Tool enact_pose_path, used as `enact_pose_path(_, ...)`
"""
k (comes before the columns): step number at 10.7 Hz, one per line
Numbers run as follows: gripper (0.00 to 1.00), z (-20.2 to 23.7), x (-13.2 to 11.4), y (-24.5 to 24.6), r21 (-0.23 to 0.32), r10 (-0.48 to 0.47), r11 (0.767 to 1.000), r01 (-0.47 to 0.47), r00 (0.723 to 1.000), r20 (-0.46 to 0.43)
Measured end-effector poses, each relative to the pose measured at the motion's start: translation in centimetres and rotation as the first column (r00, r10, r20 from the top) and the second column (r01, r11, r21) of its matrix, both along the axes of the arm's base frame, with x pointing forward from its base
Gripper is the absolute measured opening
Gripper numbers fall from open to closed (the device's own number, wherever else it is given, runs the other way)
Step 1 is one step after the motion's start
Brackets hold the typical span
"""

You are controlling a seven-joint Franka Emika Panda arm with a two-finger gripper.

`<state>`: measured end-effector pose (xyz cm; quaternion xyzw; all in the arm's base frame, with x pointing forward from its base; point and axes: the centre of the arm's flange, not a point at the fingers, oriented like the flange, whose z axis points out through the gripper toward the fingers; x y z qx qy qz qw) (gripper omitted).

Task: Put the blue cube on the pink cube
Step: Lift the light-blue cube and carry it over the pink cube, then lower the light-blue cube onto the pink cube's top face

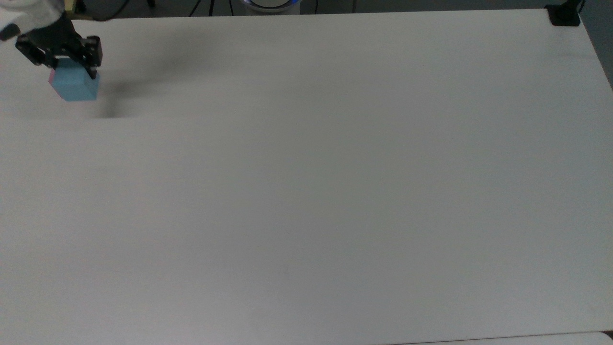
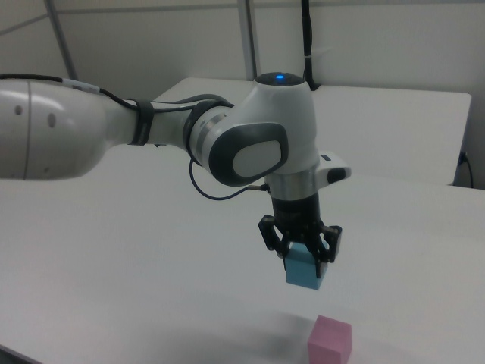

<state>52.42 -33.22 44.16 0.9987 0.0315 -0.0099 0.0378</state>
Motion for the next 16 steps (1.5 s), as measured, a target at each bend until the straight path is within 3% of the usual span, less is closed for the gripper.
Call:
enact_pose_path(2, 0.59, 1.3, -3.1, -2.7, 0.007, 0.023, 1.0, -0.023, 1.0, -0.007)
enact_pose_path(5, 0.58, -0.8, -6.1, -5.1, -0.012, 0.002, 1.0, -0.003, 0.997, -0.083)
enact_pose_path(10, 0.58, -2.4, -7.4, -7.1, -0.062, -0.023, 0.998, 0.022, 0.999, -0.026)
enact_pose_path(16, 0.58, -3.9, -7.3, -6.9, -0.059, -0.036, 0.998, 0.034, 0.999, -0.031)
